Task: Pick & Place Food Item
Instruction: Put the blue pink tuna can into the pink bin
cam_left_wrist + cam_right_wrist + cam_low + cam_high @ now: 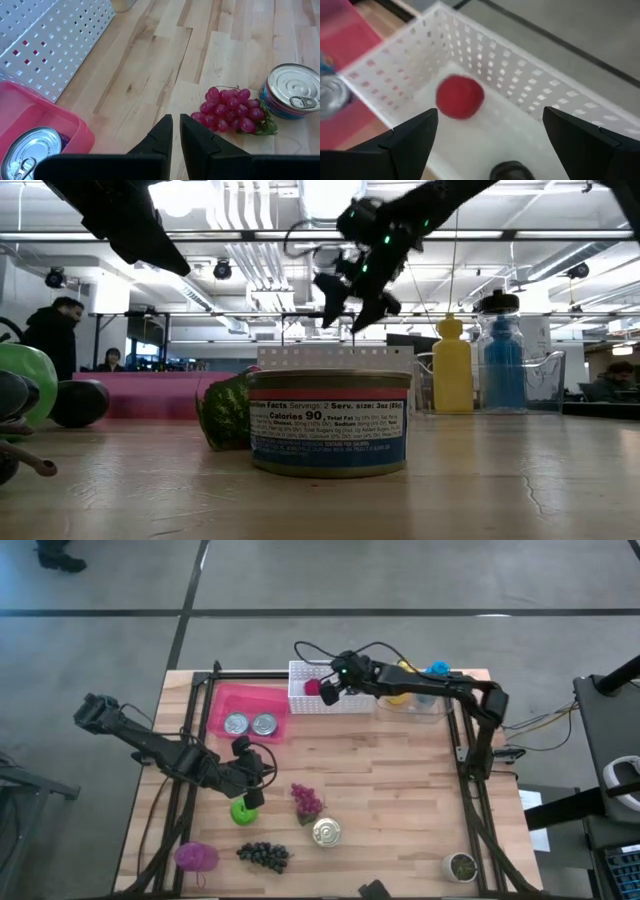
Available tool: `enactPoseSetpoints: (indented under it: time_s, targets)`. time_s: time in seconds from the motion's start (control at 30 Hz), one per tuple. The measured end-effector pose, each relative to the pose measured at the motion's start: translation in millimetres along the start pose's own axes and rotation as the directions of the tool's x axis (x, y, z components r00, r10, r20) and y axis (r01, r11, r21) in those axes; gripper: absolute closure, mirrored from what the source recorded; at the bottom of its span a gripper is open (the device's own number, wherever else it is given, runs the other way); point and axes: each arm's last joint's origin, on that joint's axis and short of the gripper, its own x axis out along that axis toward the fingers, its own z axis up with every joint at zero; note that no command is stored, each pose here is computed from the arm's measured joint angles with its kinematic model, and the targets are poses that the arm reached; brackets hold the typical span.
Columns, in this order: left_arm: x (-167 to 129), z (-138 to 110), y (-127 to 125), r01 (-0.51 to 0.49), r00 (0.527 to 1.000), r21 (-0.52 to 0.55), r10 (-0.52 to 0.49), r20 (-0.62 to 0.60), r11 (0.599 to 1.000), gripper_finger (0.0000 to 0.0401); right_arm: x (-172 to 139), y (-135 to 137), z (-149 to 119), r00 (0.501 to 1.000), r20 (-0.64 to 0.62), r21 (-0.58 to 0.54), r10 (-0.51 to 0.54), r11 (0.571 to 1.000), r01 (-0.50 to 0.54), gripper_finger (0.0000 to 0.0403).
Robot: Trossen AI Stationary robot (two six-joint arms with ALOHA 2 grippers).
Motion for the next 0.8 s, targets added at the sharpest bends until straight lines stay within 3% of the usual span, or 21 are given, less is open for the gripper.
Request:
enactPoseSetpoints:
  time_s: [0.2, 0.4, 0.8]
  targets:
    - [-0.1, 0.0, 0.0, 0.0, 1.0, 0.0, 0.0, 0.0, 1.0, 0.0363, -50.2, 24.5, 6.1, 0.994, 0.065, -0.049, 0.092, 0.995, -0.089, 0.0044]
    - [-0.1, 0.0, 0.0, 0.001, 1.0, 0.001, -0.001, 0.001, 1.0, 0.0363, -91.2, 60.6, -4.6, 0.973, 0.09, -0.165, 0.214, 0.966, -0.197, 0.0044]
    - [-0.1, 0.1, 0.0, 0.0, 1.0, 0.002, 0.0, 0.001, 1.0, 0.0363, -168.3, 122.7, -46.7, 0.895, 0.046, -0.367, 0.443, 0.841, -0.398, 0.0044]
